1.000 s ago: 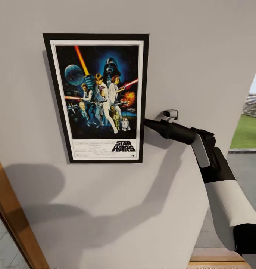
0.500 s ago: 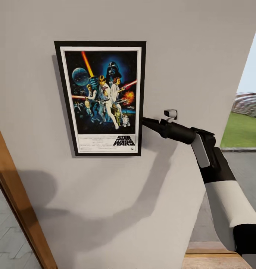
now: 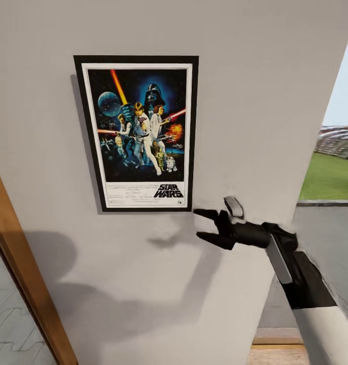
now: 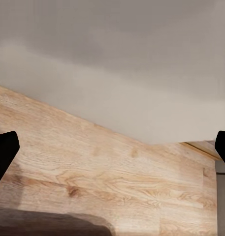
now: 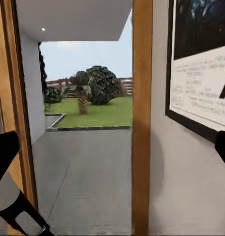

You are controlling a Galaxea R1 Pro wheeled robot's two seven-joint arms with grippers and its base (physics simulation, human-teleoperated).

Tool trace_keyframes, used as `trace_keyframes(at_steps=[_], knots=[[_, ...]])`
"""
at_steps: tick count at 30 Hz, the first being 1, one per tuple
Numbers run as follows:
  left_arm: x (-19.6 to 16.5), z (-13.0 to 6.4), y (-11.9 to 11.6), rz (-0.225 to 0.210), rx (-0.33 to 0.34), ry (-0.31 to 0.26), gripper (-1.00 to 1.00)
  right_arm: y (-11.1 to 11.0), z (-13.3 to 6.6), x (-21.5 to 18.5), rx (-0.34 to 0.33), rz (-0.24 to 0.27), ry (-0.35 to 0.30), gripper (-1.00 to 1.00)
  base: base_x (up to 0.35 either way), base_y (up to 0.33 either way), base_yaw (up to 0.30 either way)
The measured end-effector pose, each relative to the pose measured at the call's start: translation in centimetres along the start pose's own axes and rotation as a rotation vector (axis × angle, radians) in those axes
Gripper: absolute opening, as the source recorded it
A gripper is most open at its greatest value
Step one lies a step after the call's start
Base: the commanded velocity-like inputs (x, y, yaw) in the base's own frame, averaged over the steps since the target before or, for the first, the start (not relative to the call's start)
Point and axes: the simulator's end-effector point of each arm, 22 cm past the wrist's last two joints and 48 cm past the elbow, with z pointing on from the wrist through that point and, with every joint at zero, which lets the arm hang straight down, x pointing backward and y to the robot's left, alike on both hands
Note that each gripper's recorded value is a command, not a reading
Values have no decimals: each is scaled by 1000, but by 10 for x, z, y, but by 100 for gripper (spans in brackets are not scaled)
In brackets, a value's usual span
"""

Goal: Pick up the poster from the kitchen countertop and hang it on one of the wall nails in the kitchen.

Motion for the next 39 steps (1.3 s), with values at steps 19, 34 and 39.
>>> trace_keyframes(at_steps=[19, 34, 39], knots=[[1, 0, 0, 1, 0, 3, 100, 94, -141, 380, 354, 583, 155, 100, 0, 0, 0], [1, 0, 0, 1, 0, 4, 100, 124, -261, 526, 954, 785, 425, 100, 0, 0, 0], [10, 7, -11, 3, 17, 13, 100, 115, -305, 546, 1165, 763, 521, 100, 0, 0, 0]])
